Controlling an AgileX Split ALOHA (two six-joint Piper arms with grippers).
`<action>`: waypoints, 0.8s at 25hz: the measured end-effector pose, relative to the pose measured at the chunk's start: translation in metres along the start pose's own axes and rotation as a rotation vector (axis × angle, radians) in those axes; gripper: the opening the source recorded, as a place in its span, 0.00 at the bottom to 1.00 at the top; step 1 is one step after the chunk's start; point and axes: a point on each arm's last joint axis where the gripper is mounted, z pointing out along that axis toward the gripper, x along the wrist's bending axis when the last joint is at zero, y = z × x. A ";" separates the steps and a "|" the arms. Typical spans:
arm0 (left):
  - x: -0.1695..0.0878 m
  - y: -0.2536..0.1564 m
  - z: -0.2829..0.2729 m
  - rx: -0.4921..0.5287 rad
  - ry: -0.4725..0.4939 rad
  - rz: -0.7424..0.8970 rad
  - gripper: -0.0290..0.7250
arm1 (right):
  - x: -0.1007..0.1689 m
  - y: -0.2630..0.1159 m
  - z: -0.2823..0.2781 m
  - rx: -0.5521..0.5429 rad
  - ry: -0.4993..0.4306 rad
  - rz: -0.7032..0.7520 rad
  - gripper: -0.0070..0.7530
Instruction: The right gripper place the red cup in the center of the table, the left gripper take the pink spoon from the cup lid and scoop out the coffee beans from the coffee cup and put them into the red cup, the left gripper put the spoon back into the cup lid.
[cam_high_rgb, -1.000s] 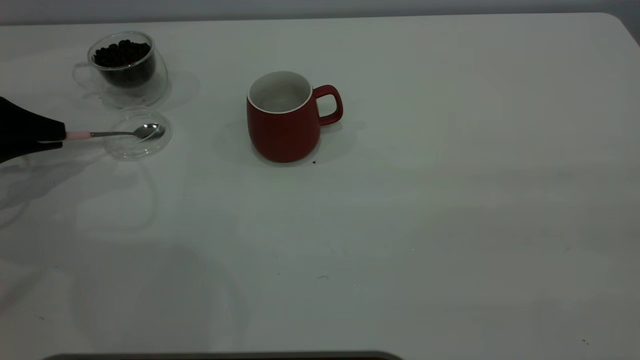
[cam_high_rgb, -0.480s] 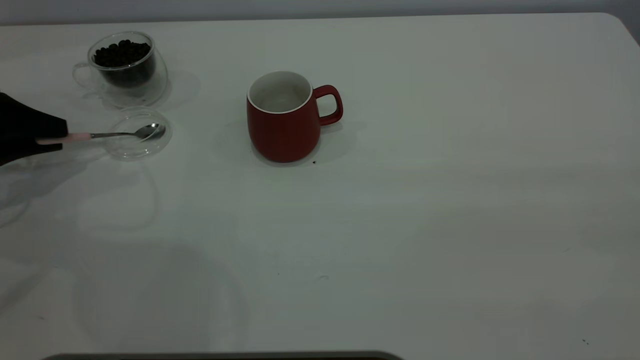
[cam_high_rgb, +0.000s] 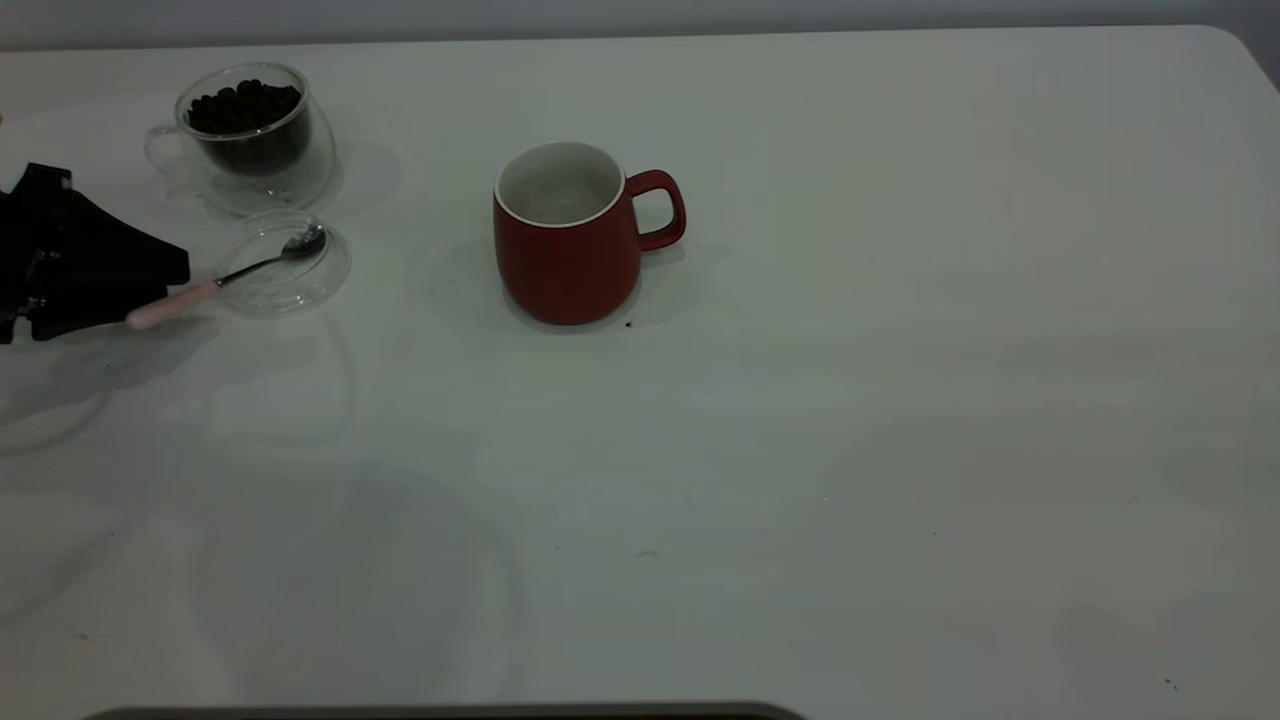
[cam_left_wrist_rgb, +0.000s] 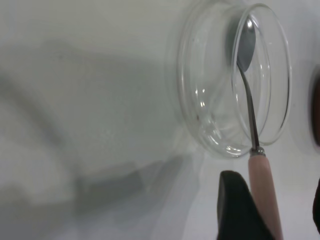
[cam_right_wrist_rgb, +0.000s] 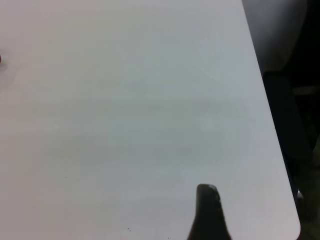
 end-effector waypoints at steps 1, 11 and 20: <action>0.000 0.000 0.000 0.000 0.000 0.000 0.60 | 0.000 0.000 0.000 0.000 0.000 0.000 0.78; -0.003 0.006 -0.017 0.007 0.026 0.057 0.60 | 0.000 0.000 0.000 0.000 0.000 0.000 0.78; -0.065 0.037 -0.072 0.055 0.136 0.182 0.60 | 0.000 0.000 0.000 0.000 0.000 0.000 0.78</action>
